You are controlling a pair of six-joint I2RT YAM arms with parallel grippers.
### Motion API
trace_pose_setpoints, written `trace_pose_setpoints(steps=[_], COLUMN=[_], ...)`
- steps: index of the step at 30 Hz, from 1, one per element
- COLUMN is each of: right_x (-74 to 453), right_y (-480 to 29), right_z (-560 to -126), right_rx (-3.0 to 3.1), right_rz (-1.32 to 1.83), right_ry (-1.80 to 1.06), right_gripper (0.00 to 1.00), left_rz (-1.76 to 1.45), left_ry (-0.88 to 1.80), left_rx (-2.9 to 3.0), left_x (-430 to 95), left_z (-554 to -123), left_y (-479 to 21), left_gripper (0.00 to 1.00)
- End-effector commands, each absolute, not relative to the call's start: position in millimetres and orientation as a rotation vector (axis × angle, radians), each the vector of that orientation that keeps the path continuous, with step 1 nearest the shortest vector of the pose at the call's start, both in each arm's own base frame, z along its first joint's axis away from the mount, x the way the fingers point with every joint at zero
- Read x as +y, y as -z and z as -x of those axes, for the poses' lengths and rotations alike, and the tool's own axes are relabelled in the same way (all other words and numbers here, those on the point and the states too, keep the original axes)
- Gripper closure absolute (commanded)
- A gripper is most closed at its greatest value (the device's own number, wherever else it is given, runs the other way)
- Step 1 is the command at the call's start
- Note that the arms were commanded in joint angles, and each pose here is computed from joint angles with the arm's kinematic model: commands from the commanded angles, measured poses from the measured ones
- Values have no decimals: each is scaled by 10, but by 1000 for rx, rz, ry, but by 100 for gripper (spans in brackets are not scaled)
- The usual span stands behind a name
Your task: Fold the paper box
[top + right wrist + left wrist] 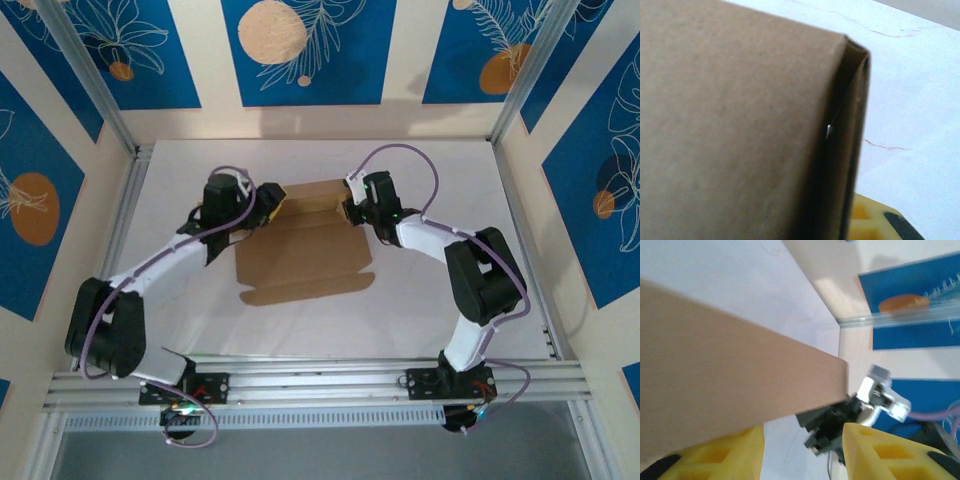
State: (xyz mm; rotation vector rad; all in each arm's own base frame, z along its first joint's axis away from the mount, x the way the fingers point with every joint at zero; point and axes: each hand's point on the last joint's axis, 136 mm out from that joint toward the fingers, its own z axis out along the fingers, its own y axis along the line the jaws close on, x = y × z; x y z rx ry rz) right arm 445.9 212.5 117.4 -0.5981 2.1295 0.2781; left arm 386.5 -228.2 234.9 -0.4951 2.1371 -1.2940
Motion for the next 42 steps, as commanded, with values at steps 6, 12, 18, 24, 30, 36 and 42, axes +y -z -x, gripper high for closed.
trace_pose_setpoints(steps=[6,12,18,24,30,36,42], right_x=[2222,2296,2349,2337,2382,2369,2392], right_y=[-1505,-1512,-1516,-1463,-1351,-1265,-1240], right_z=[-4410,-4433,-4463,-4578,-4651,-4697,-4656], right_rx=[1999,1975,1971,1980,1987,1994,1993], right_rz=[856,959,1025,1012,1007,996,1019], right_ry=[-537,-579,-687,-720,-703,-640,-639], right_gripper=[81,80,75,75,73,73,70], left_rz=[-60,-235,-444,-501,-443,-474,-543], left_ry=[1037,901,1195,1275,1247,1287,1190], left_rx=[1993,2039,2253,2222,2290,2249,2341], left_x=[-2192,-2347,-2930,-3045,-3057,-3237,-3352], left_z=[-3616,-4177,-4366,-4257,-4354,-4353,-4341], left_y=[-3736,-3413,-2586,-2302,-1939,-1944,-1669], left_gripper=[54,41,39,39,39,40,42])
